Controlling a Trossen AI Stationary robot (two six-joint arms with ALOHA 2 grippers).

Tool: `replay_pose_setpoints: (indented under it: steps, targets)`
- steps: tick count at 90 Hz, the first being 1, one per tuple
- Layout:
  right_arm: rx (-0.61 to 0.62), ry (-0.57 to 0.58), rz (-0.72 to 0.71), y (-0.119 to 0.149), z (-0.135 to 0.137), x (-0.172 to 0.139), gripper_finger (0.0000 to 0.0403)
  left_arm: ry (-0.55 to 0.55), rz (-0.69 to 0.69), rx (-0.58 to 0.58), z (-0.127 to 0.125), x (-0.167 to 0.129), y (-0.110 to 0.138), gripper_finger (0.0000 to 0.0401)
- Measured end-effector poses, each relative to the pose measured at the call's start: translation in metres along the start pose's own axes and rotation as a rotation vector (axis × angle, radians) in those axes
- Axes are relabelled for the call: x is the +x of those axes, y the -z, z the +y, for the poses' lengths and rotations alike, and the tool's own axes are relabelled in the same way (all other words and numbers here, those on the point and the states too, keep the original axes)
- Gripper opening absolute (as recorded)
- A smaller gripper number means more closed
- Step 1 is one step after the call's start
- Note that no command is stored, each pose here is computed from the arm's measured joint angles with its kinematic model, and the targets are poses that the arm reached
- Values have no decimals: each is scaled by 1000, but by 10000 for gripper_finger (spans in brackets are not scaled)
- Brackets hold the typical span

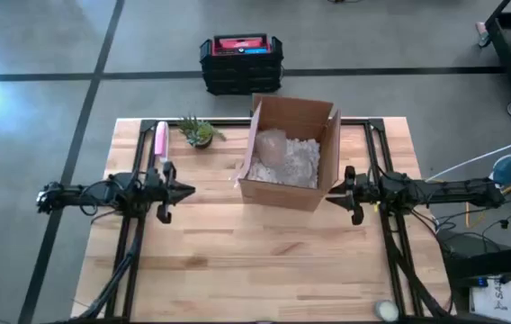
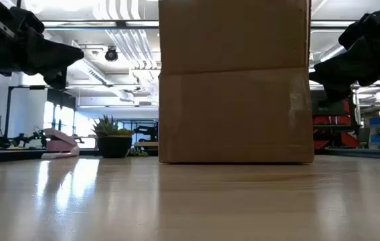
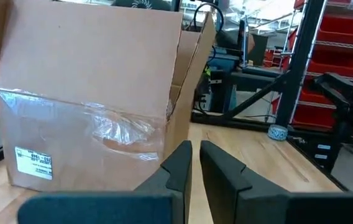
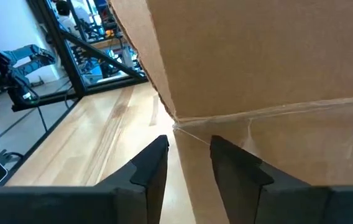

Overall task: Wrap mug
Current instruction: Return to Home Position

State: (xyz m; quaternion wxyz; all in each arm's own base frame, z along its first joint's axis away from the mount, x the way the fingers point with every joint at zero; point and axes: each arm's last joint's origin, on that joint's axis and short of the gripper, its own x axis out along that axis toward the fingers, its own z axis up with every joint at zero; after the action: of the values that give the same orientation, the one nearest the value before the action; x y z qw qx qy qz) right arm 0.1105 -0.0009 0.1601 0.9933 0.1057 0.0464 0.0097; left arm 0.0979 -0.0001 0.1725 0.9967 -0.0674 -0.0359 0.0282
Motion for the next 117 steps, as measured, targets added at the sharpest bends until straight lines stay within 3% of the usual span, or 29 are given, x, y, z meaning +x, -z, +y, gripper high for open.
replay_pose_setpoints:
  steps: [54,83,90,103,117]
  targets:
    - [0,0,0,0,0,0,131,-10,4,9,0,0,0,20]
    - [0,0,0,0,0,0,114,-7,-5,-7,0,0,0,20]
    - [0,0,0,0,0,0,108,37,-9,-28,-1,0,-1,20]
    - [0,0,0,0,0,0,98,231,22,-53,-7,0,0,20]
    - [0,1,0,0,0,0,88,230,22,-52,-7,0,0,20]
